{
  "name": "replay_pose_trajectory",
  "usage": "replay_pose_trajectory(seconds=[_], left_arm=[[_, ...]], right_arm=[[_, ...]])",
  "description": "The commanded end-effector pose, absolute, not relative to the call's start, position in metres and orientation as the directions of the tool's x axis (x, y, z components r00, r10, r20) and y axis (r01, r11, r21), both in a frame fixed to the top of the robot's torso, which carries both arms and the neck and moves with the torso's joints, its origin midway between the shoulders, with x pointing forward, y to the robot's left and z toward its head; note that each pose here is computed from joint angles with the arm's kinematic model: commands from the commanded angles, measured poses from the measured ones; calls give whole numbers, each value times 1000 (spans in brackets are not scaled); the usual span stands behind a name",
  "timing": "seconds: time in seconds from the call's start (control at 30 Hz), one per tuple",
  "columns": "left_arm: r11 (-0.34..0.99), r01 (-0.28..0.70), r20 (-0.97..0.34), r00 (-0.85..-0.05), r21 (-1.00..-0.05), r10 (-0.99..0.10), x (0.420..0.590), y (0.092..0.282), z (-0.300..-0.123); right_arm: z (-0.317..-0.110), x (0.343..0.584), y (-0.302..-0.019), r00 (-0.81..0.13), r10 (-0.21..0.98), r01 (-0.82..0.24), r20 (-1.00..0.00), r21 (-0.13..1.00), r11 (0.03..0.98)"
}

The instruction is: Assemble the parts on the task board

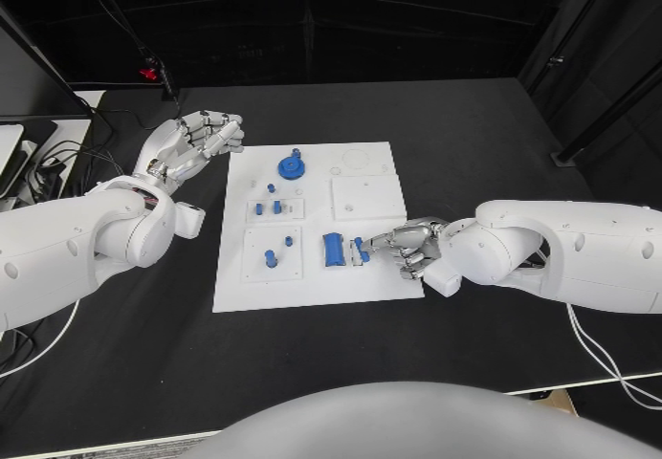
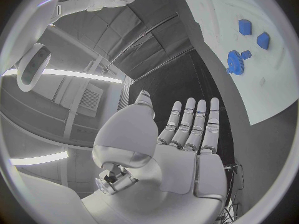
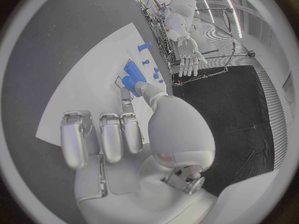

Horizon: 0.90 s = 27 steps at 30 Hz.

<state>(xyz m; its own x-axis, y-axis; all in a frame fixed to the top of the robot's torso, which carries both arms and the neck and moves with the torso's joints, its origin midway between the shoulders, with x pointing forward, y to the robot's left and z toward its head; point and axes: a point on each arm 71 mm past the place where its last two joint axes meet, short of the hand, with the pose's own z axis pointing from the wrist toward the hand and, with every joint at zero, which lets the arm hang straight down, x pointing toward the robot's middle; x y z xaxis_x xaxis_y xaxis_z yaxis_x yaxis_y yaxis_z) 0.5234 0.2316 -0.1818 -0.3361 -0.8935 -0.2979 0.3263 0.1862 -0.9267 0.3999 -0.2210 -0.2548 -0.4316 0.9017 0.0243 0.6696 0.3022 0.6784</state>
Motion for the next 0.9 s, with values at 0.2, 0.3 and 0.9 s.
replay_pose_trajectory(seconds=[0.2, 0.3, 0.9], left_arm=[[177, 330, -292, -343, -927, -893, 523, 230, -180], [177, 330, -292, -343, -927, -893, 523, 230, -181], [177, 330, -292, -343, -927, -893, 523, 230, -181]], right_arm=[[-254, 400, -221, -426, 904, 656, -38, 675, 338], [-254, 399, -221, -427, 903, 658, -43, 671, 342], [-255, 400, -214, -445, 893, 656, -74, 652, 381]])
